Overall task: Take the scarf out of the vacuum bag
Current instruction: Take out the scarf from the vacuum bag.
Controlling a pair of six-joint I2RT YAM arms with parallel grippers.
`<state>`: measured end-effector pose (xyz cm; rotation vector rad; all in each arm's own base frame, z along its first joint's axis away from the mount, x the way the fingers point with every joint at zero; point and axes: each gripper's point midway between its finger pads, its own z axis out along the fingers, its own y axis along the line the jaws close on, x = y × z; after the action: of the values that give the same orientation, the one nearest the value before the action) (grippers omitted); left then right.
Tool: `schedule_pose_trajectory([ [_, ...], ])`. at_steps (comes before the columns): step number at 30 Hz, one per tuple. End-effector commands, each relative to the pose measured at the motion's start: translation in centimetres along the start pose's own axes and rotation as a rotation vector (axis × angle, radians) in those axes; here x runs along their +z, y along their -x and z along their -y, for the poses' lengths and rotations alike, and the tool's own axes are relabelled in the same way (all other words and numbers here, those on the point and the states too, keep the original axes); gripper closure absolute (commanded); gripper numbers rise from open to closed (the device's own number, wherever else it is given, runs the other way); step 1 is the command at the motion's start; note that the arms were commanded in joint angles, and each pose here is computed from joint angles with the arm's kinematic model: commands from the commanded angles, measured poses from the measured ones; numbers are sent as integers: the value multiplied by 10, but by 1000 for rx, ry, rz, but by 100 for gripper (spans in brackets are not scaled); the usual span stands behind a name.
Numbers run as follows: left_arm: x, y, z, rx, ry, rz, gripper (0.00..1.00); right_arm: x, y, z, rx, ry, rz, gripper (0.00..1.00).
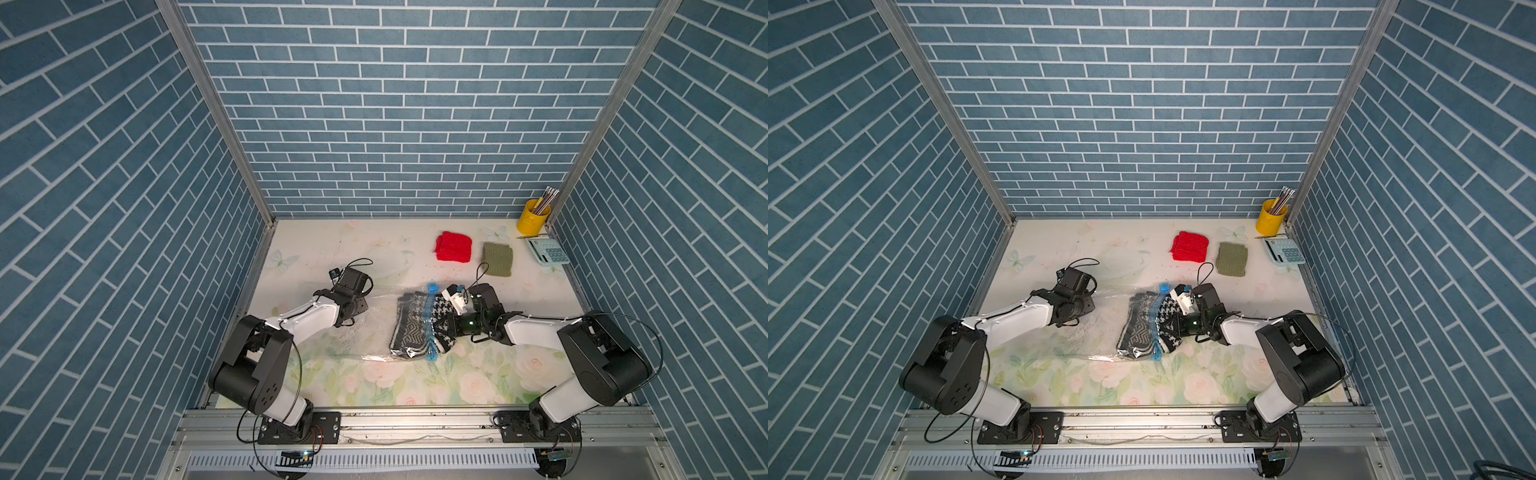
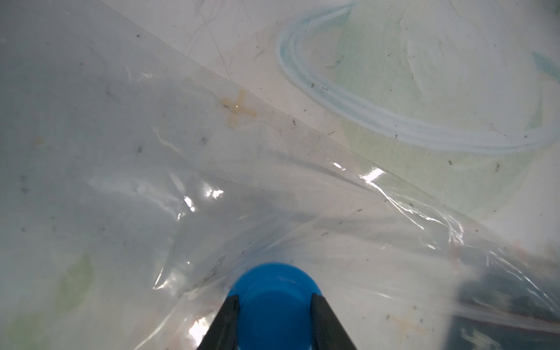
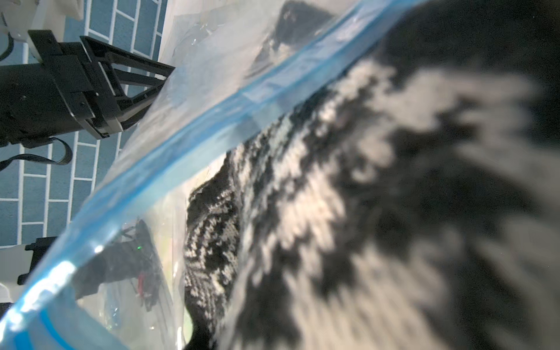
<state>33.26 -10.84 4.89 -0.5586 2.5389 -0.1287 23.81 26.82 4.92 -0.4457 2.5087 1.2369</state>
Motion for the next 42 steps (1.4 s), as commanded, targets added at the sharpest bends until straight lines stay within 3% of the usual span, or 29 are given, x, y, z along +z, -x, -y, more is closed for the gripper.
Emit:
schedule_pose_trajectory([
  [1,3,10,-14,-23,53,40,77,3,-5,3,37,17,-13,100],
  [10,-11,12,-14,-52,8,76,78,4,14,-6,30,55,60,100],
  [20,-35,28,-34,-103,58,194,79,2,31,-5,22,39,134,100],
  [42,-34,25,-25,-89,59,193,76,12,21,0,16,29,59,100],
])
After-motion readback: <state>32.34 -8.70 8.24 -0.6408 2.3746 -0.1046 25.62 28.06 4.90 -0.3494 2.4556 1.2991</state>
